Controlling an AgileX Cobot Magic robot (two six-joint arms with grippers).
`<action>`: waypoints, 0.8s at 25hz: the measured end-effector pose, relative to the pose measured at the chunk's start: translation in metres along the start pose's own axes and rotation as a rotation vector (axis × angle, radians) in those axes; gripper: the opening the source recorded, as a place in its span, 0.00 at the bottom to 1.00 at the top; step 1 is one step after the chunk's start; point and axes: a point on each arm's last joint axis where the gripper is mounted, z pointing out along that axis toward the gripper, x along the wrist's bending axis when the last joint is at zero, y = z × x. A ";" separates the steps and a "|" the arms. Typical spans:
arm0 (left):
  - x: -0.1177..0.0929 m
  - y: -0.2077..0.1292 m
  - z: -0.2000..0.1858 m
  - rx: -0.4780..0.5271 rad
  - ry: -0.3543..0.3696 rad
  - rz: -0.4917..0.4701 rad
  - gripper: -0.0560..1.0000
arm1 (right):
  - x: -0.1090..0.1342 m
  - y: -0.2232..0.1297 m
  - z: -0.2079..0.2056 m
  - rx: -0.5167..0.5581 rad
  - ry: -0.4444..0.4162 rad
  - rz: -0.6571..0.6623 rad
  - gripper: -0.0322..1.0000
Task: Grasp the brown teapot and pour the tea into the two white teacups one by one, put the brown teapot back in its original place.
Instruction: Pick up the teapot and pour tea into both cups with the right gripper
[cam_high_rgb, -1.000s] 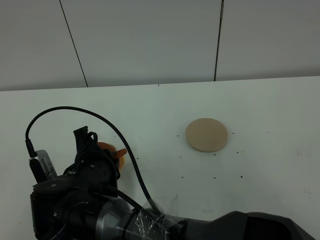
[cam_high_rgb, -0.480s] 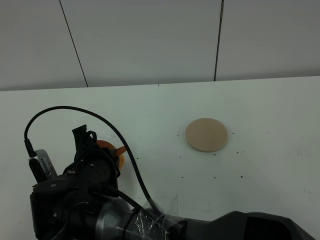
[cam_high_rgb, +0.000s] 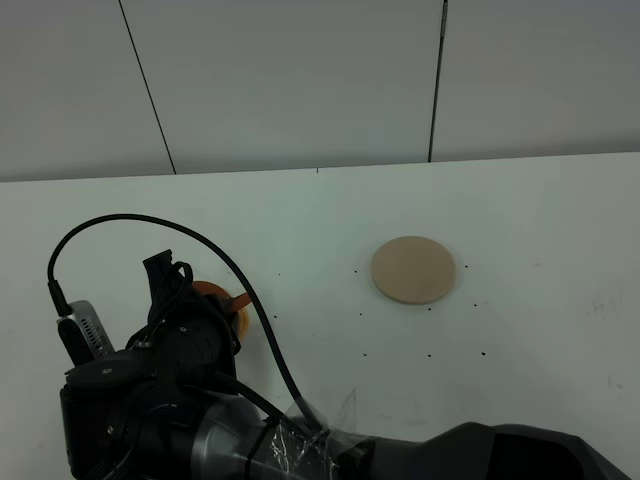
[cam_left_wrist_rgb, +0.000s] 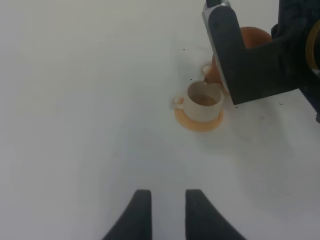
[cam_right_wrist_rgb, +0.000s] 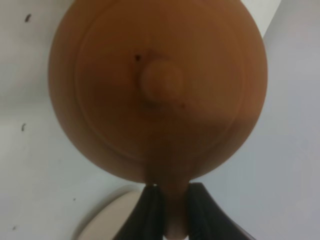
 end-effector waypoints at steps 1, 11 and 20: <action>0.000 0.000 0.000 0.000 0.000 0.000 0.28 | 0.000 0.000 0.000 0.000 -0.001 -0.001 0.12; 0.000 0.000 0.000 0.000 0.000 0.000 0.28 | -0.001 -0.001 0.000 0.009 -0.016 -0.024 0.12; 0.000 0.000 0.000 0.000 0.000 -0.003 0.28 | -0.002 -0.001 0.000 0.012 -0.022 -0.042 0.12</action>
